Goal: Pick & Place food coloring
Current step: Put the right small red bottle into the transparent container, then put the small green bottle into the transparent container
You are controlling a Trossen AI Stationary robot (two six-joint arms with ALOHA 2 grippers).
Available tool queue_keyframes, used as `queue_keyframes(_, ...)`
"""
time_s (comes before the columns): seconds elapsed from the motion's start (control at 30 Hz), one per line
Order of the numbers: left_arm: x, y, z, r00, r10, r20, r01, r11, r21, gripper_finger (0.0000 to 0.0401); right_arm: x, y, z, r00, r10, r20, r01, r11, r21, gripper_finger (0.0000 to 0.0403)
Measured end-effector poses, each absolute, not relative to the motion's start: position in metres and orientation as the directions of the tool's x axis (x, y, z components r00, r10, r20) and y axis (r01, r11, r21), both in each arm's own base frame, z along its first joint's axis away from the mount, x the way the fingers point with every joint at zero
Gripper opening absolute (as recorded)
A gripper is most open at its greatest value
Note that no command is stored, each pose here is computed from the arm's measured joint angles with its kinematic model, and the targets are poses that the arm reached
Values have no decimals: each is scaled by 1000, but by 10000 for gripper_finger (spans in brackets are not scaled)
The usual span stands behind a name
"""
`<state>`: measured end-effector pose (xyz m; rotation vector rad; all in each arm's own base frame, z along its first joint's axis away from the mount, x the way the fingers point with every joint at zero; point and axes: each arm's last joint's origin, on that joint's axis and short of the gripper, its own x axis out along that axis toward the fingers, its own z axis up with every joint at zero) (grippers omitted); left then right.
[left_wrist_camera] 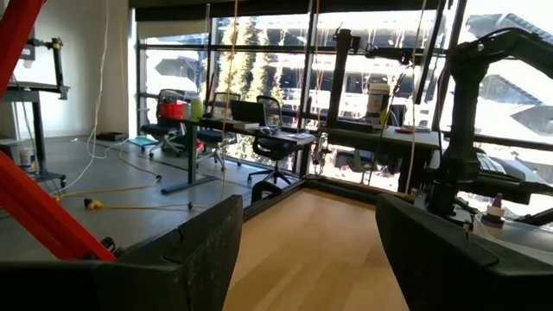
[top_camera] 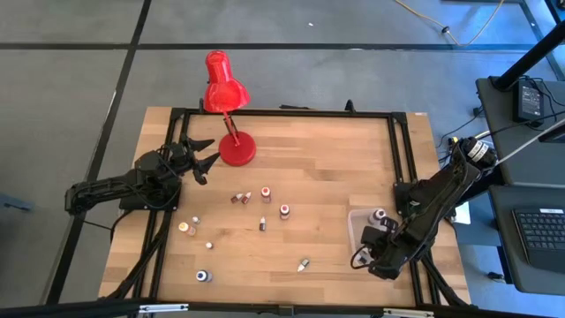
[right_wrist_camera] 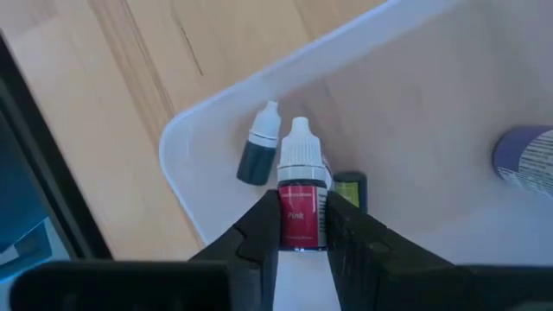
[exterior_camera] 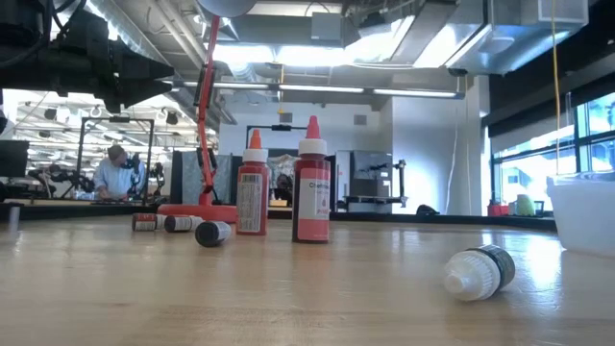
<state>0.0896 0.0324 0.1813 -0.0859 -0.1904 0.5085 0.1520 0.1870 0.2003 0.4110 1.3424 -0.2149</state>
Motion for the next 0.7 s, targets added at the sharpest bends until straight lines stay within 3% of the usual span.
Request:
queue_keyframes(0.53, 90, 32, 181, 856, 492, 160, -476, 870, -129, 259, 157, 186, 203, 233, 110, -966, 345, 920, 188, 144)
queue_keyframes(0.7, 90, 32, 181, 856, 492, 159, -476, 870, -129, 259, 175, 174, 211, 336, 20, -942, 176, 981, 83, 145)
